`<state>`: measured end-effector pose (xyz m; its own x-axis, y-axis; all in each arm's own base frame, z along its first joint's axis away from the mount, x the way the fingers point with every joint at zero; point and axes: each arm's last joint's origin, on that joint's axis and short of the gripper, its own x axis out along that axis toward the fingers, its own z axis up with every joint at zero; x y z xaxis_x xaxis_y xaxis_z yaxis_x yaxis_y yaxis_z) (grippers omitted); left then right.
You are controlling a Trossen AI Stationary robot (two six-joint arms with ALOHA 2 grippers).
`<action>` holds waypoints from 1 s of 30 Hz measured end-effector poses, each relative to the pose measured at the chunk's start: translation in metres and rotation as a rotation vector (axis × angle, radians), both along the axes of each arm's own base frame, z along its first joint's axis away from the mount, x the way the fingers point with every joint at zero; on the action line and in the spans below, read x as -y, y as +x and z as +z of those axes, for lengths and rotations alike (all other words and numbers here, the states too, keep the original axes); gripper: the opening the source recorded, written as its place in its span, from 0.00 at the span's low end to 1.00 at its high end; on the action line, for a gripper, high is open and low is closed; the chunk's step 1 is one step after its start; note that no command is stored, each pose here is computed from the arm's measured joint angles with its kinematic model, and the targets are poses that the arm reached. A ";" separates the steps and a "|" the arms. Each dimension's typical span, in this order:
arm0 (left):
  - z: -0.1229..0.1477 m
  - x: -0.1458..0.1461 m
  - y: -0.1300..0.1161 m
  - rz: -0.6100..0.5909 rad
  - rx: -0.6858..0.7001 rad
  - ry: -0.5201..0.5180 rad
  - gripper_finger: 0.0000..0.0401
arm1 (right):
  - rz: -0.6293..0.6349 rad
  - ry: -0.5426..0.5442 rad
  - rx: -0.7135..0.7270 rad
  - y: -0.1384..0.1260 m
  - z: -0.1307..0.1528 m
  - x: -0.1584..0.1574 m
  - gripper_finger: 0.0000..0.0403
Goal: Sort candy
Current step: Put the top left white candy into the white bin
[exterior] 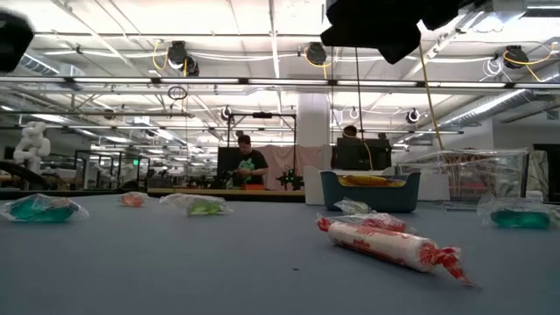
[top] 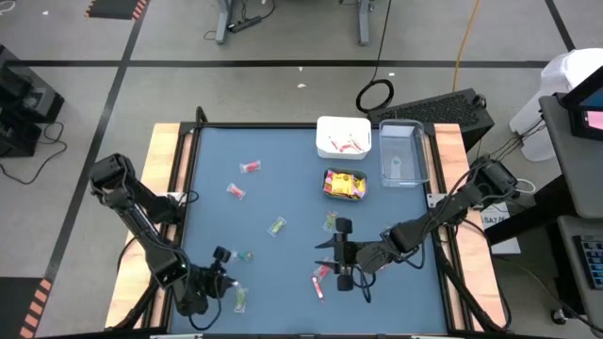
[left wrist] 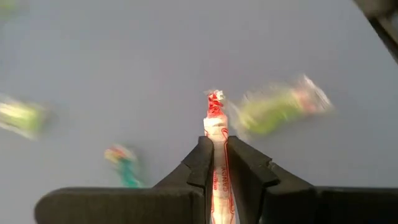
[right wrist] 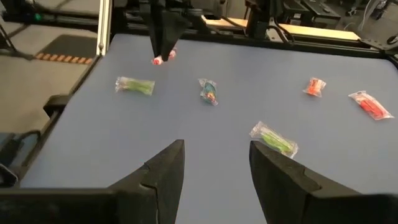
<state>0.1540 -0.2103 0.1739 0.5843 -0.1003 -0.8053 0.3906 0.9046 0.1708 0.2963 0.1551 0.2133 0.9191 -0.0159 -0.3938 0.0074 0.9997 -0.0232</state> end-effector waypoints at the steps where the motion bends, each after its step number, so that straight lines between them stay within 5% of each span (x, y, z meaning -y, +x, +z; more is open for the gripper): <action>1: 0.005 -0.001 0.002 0.004 0.038 0.017 0.12 | -0.002 0.010 0.011 0.002 -0.001 -0.001 0.42; 10: 0.040 -0.005 0.036 0.039 0.388 0.126 0.12 | 0.013 -0.025 0.131 0.024 -0.025 -0.010 0.42; 22: 0.088 -0.016 0.082 0.111 0.812 -0.030 0.12 | 0.005 -0.082 0.362 0.043 -0.035 -0.010 0.43; 30: 0.096 -0.037 0.101 0.092 0.868 -0.080 0.12 | 0.078 -0.054 0.521 0.055 -0.007 -0.013 0.43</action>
<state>0.2553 -0.1736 0.2701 0.9961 -0.0595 -0.0646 0.0766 0.9481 0.3085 0.3509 0.1684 0.2066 0.9920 0.0528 0.1150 -0.0428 0.9953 -0.0874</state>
